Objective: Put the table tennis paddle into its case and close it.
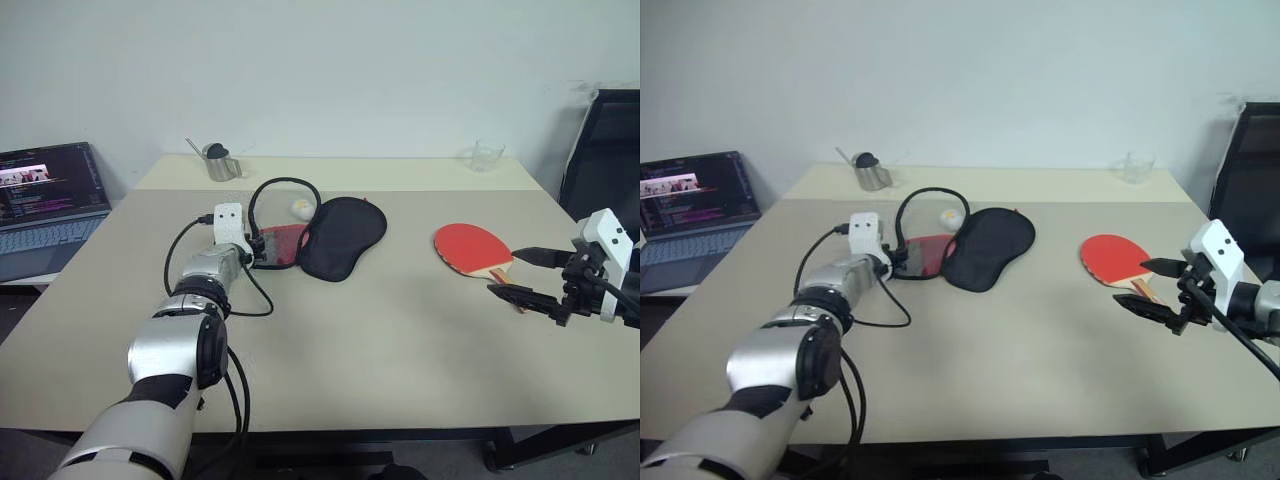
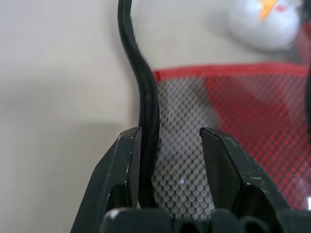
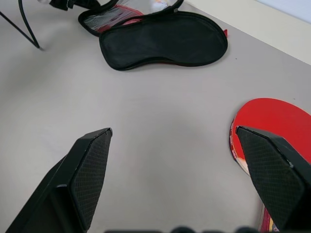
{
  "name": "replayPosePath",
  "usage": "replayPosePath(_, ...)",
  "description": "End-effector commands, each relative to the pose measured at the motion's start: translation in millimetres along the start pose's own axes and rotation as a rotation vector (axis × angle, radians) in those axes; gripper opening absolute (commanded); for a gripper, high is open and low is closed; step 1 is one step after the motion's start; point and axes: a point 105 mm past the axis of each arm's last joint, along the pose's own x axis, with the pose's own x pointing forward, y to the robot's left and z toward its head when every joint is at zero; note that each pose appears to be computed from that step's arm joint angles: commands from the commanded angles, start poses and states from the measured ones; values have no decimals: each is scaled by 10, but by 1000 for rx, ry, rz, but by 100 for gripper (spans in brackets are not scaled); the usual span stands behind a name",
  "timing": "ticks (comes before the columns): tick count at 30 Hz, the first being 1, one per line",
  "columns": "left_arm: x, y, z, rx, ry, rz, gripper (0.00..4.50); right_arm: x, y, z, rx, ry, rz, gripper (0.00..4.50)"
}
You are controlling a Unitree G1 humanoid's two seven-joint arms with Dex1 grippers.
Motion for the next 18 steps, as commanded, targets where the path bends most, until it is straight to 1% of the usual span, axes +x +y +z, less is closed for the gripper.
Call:
replayPosePath(1, -18, 120, 89, -21, -39, 74, 207, -48, 0, 113, -41, -23, -20, 450)
replayPosePath(8, -16, 179, -6, -24, -14, 118, 207, -18, 3, 96, -36, -17, -22, 450)
replayPosePath(12, 16, 23, -146, -35, 39, 59, 207, 10, -8, 103, -37, -19, -24, 450)
replayPosePath(15, 28, -57, -196, -32, 64, 36, 207, 30, -14, 107, -37, -21, -26, 450)
replayPosePath(18, 33, -105, -195, -19, 70, 24, 147, 43, -19, 109, -38, -22, -30, 450)
